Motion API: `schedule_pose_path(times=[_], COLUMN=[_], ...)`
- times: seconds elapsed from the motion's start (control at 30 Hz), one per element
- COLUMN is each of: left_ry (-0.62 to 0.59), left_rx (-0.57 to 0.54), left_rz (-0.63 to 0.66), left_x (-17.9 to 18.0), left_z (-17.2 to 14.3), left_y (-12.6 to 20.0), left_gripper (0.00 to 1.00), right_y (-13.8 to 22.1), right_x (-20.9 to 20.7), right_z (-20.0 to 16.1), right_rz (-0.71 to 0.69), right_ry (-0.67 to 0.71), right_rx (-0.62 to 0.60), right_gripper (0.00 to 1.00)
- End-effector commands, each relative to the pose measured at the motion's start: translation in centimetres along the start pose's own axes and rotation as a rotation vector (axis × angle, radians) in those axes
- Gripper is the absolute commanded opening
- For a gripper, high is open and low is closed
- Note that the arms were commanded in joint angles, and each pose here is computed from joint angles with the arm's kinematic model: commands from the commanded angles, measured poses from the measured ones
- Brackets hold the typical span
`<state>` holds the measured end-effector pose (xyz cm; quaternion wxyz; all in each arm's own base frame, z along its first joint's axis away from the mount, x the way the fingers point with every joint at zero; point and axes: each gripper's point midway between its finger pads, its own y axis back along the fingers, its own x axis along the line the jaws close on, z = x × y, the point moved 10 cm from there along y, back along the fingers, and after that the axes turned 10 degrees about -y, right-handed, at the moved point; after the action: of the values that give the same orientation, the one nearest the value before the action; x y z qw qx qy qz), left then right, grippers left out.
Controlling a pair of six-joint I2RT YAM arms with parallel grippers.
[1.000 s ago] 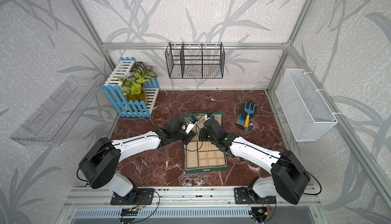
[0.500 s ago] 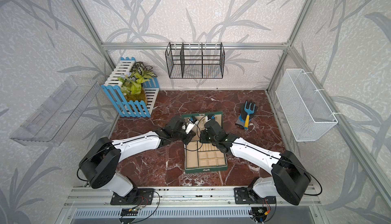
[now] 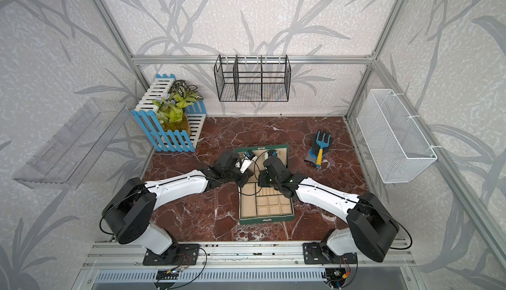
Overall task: Put jewelry chain into jewelry box
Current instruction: Adjust the necklace in the storage slot.
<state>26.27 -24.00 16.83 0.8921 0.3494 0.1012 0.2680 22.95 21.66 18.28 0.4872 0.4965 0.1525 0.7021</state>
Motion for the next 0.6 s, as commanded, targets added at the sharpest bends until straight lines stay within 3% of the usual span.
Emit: schedule_pose_path(times=[0.0,0.1,0.23,0.3,0.4,0.57], left_ry=[-0.006,-0.006,-0.008,-0.008,-0.009,-0.010], left_rx=[-0.040,-0.041,-0.039,-0.039,-0.040,-0.040], left_rz=[-0.013,-0.013,-0.013,-0.014,-0.011,-0.013], left_x=[0.0,0.0,0.0,-0.1,0.0,-0.1], left_z=[0.7,0.7,0.7,0.7,0.7,0.7], left_y=[-0.2,-0.2,-0.2,-0.2,-0.2,-0.2], left_gripper=[0.01,0.01,0.01,0.01,0.01,0.01], right_y=[-0.4,-0.3,0.9,1.8,3.2,3.3], right_x=[0.0,0.0,0.2,0.1,-0.2,-1.4], right_z=[-0.3,-0.2,0.1,0.3,0.6,0.8], right_rz=[-0.006,-0.006,0.009,0.015,-0.008,-0.084], right_ry=[0.001,0.005,0.009,0.018,0.037,0.048], right_rx=[0.013,0.011,-0.024,-0.055,-0.109,-0.159], right_gripper=[0.00,0.00,0.36,0.43,0.44,0.38])
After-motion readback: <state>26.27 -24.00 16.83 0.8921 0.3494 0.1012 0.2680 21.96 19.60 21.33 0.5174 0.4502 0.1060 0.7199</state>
